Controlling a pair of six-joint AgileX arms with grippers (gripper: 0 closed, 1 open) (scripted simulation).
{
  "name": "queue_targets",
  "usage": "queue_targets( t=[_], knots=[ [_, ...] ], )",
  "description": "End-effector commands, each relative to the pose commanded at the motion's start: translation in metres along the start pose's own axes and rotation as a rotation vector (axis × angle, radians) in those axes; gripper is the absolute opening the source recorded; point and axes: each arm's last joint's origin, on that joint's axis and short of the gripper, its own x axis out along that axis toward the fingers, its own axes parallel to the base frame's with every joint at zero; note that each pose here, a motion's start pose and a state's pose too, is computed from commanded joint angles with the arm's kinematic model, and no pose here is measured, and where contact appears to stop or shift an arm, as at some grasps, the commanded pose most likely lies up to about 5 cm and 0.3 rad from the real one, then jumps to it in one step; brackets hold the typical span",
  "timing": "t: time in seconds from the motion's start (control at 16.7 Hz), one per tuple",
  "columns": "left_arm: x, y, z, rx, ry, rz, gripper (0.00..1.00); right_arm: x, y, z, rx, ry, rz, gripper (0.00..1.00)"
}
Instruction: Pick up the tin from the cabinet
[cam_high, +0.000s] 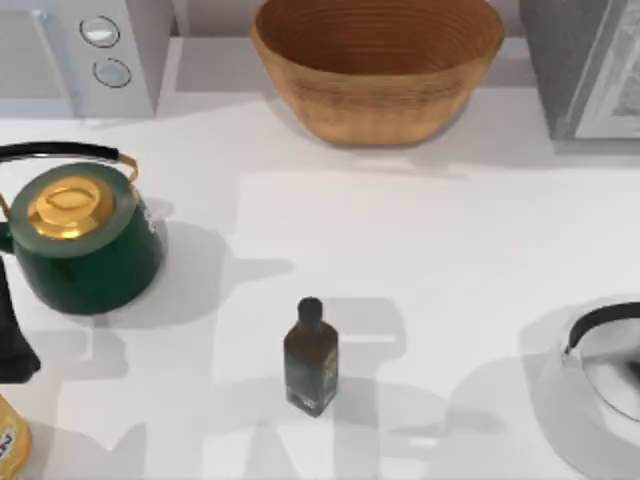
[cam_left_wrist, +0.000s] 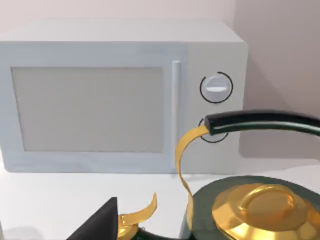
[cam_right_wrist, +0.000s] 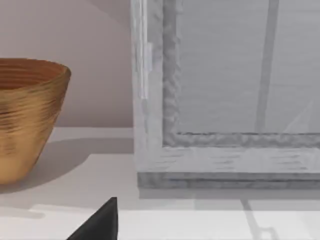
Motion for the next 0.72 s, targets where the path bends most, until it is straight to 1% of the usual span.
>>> queue_targets(
  t=[0.18, 0.3, 0.48, 0.72],
  knots=[
    [0.0, 0.0, 0.0, 0.0, 0.0, 0.0, 1.0, 0.0, 0.0, 0.003, 0.0, -0.001, 0.0, 1.0],
    [0.0, 0.0, 0.0, 0.0, 0.0, 0.0, 1.0, -0.001, 0.001, 0.015, 0.0, -0.003, 0.0, 1.0],
    [0.0, 0.0, 0.0, 0.0, 0.0, 0.0, 1.0, -0.001, 0.002, 0.049, 0.001, -0.003, -0.001, 1.0],
    [0.0, 0.0, 0.0, 0.0, 0.0, 0.0, 1.0, 0.007, 0.005, 0.114, 0.002, 0.003, -0.001, 1.0]
  ],
)
